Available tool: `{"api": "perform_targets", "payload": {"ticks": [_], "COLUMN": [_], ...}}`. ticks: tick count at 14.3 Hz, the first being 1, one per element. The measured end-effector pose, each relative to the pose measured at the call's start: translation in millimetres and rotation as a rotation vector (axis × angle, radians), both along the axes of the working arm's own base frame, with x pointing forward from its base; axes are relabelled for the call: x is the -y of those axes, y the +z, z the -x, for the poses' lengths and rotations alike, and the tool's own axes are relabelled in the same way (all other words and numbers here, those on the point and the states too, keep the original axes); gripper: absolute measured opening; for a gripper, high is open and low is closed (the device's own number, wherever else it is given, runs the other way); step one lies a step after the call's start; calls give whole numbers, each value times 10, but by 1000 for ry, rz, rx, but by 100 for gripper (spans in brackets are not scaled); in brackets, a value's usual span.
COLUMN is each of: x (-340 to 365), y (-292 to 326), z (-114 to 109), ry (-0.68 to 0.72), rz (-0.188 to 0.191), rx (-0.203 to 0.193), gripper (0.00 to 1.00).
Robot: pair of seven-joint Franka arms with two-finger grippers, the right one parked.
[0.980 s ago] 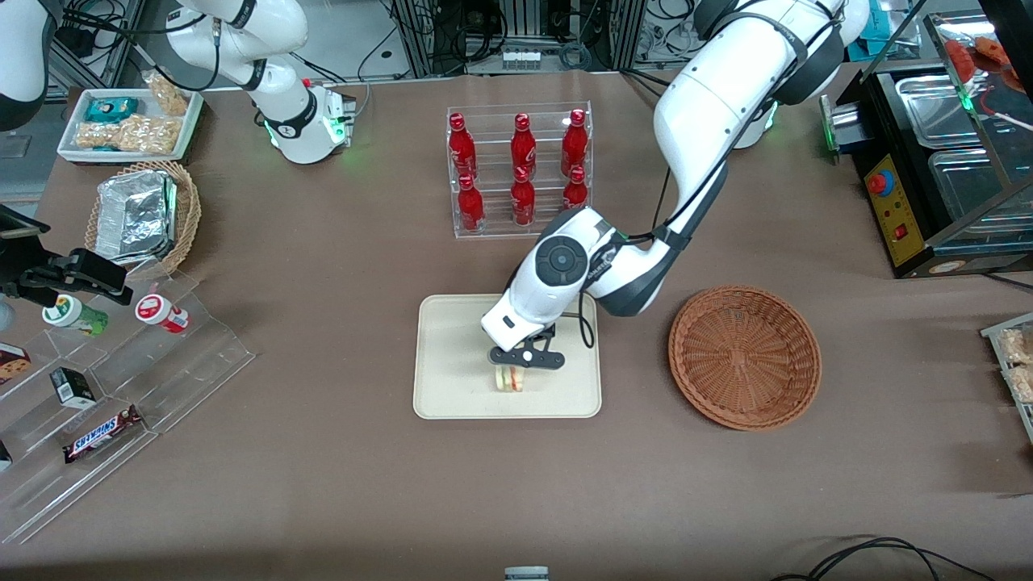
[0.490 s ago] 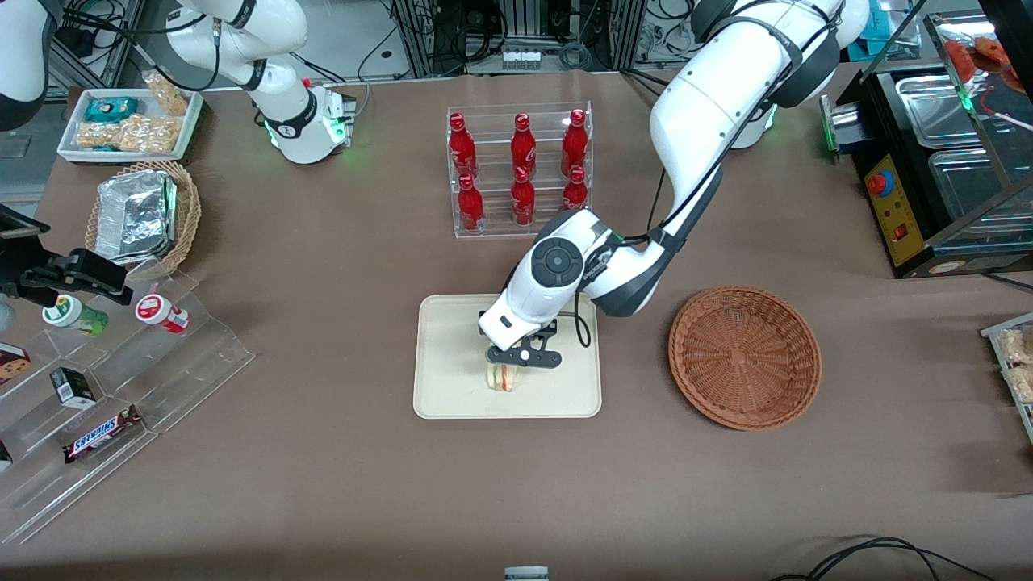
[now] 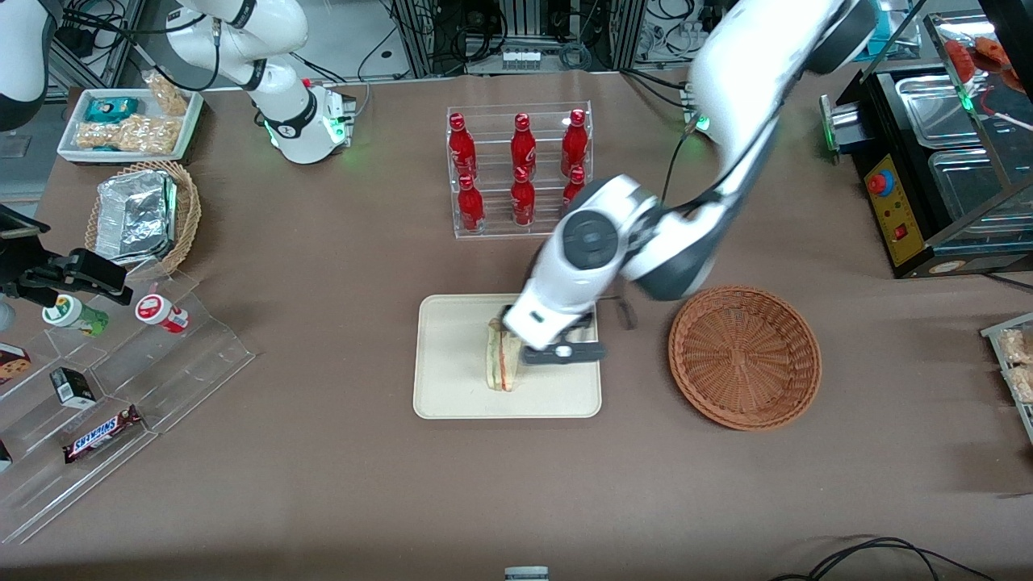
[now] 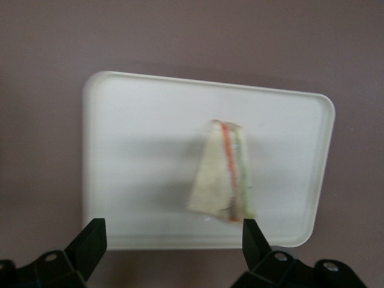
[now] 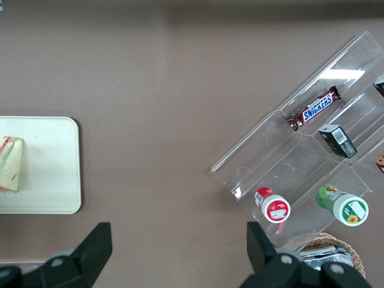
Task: Place sandwich from basket to tray
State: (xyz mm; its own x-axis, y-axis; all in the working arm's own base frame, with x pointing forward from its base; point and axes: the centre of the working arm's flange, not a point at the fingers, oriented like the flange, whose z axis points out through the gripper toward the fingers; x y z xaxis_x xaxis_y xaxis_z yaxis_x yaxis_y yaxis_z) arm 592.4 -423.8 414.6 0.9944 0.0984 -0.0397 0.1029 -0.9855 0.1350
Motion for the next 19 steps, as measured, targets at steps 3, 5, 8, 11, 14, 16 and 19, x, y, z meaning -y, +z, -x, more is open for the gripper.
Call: {"api": "perform_targets", "payload": {"ticks": [3, 5, 8, 11, 14, 16, 19], "x": [-895, -1682, -2892, -3401, -3455, -3608, -3686], "y": [797, 1145, 1511, 1552, 1454, 1592, 1940], "z": [-61, -94, -43, 155, 373, 460, 610], "ry": [-27, -74, -88, -55, -43, -49, -58], "rz": [7, 26, 15, -144, -213, -214, -220], "rx": [-96, -178, -260, -269, -259, -237, -173], "gripper": [100, 100, 100, 100, 100, 100, 100]}}
